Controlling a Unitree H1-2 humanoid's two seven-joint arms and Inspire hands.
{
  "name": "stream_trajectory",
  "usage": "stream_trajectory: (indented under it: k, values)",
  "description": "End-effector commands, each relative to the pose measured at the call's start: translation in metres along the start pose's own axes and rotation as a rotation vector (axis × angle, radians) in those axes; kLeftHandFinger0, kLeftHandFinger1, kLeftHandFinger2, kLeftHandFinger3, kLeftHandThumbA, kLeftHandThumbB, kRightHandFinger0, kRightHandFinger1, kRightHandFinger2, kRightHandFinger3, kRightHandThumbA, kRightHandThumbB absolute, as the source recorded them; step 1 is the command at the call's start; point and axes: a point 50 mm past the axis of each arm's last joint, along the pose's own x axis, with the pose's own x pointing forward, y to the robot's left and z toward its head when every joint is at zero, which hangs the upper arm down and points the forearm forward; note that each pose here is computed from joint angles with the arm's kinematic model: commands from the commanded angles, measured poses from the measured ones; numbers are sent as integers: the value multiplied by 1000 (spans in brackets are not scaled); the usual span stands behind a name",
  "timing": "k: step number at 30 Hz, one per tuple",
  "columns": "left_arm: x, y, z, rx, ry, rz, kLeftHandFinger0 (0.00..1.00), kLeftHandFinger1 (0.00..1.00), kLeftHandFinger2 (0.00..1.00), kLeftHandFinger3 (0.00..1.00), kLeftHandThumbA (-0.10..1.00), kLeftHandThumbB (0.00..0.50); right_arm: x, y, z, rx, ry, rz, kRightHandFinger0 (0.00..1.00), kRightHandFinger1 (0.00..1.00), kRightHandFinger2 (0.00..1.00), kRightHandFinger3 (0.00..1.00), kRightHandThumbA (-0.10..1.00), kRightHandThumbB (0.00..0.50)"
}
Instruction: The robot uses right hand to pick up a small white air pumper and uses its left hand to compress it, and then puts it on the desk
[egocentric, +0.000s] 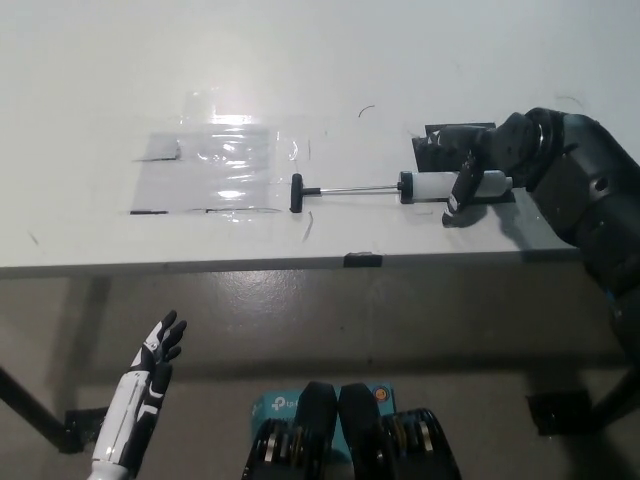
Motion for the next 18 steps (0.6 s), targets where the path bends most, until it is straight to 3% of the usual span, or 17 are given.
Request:
stream_trajectory:
  k: [1, 13, 14, 15, 16, 17, 18]
  values:
    - [5, 6, 13, 13, -63, -1, 1000, 1000, 1000, 1000, 1000, 90, -7, -23, 15, -36, -41, -59, 1000, 1000, 1000, 1000, 1000, 403]
    - [6, 7, 13, 38, -71, -5, 1000, 1000, 1000, 1000, 1000, 66, -4, -18, 17, -21, -31, -52, 1000, 1000, 1000, 1000, 1000, 382]
    - [6, 7, 12, 39, -70, -5, 1000, 1000, 1000, 1000, 1000, 63, -3, -16, 15, -14, -12, -49, 1000, 1000, 1000, 1000, 973, 371]
    - [5, 7, 13, 37, -69, -5, 1000, 1000, 1000, 1000, 1000, 64, -2, -14, 14, -8, -2, -45, 1000, 1000, 1000, 1000, 833, 352]
    - [5, 7, 13, 34, -67, -5, 1000, 1000, 1000, 1000, 1000, 65, 0, -10, 14, -8, 15, -38, 694, 576, 551, 766, 577, 241]
    - [5, 8, 13, 33, -67, -5, 1000, 1000, 1000, 1000, 1000, 65, 3, -5, 14, -31, 26, -47, 359, 468, 567, 725, 308, 260]
    - [5, 8, 13, 32, -67, -4, 1000, 1000, 1000, 1000, 1000, 65, 4, -3, 14, -47, 27, -62, 355, 503, 584, 679, 209, 256]
